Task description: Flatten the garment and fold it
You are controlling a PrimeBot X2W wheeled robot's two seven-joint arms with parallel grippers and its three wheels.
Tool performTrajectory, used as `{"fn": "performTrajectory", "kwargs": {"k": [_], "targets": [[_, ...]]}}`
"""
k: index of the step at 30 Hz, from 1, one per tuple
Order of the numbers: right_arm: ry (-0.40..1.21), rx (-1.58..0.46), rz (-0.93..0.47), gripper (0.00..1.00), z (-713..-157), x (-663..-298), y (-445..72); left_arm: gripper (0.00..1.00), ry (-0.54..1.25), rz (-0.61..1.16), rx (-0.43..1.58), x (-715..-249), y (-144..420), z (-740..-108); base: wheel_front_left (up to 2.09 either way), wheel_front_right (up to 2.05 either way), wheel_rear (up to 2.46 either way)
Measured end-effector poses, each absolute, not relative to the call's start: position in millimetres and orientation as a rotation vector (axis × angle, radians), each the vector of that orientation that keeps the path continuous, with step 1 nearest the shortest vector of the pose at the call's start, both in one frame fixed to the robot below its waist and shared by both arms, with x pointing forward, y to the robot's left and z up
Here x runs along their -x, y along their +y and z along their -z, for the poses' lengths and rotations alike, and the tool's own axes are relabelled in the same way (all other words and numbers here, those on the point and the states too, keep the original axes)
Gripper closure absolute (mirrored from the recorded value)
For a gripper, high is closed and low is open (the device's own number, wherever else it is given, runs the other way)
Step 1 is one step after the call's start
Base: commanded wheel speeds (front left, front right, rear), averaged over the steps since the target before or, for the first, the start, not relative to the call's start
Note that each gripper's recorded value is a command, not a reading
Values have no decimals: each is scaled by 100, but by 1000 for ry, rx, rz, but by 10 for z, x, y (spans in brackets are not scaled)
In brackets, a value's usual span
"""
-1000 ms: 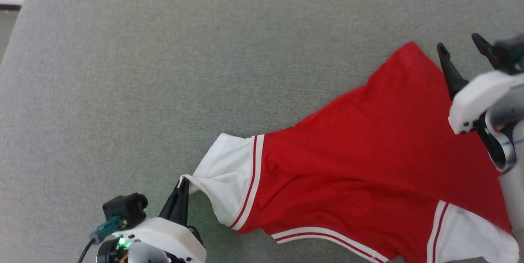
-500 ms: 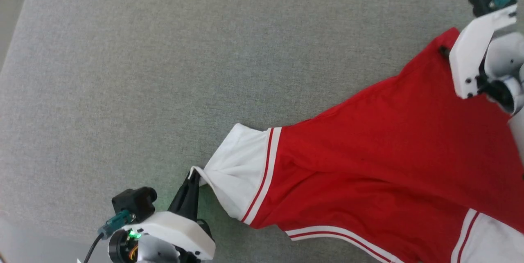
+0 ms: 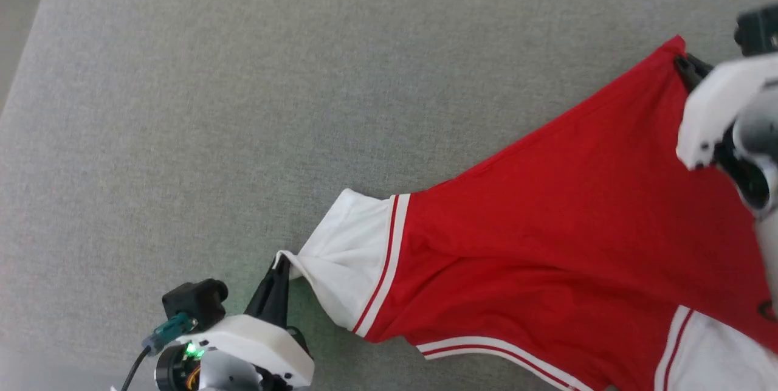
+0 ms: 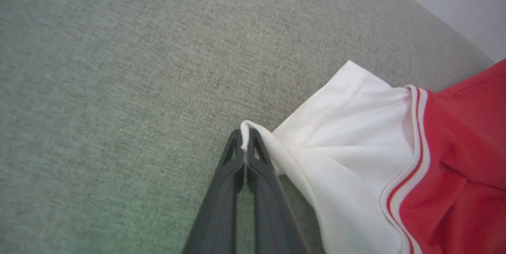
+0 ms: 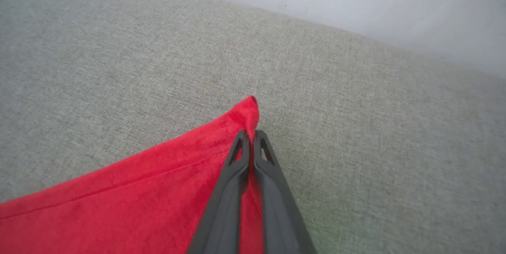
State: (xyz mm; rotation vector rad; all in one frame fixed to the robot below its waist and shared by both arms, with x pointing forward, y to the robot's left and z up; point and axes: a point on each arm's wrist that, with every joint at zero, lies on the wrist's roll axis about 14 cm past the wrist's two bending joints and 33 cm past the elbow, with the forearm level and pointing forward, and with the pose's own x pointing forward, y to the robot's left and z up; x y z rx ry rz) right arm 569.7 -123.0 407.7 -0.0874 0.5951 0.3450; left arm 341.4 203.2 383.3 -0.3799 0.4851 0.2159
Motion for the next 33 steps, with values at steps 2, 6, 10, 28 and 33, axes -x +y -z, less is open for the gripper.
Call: {"fn": "performTrajectory", "kwargs": {"k": [2, 6, 10, 28, 33], "targets": [[504, 71, -330, 100, -4200, -5621, -1297, 100, 471, -210, 376, -3411, 2038, -3879, 0, 0, 0], [369, 12, -277, 100, -4401, -5349, -1466, 100, 429, -206, 365, -3404, 2074, -4006, 0, 0, 0], [275, -41, -219, 100, -4604, -5005, -1611, 100, 352, -190, 363, -3459, 2079, -4221, 0, 0, 0], [96, 117, -154, 100, -5818, -4727, -2013, 100, -224, 206, 288, -4737, 1698, -6352, 0, 0, 0], [39, 203, -203, 100, -6205, -5197, -1899, 100, -324, 220, 256, -5272, 1699, -6854, 0, 0, 0]]}}
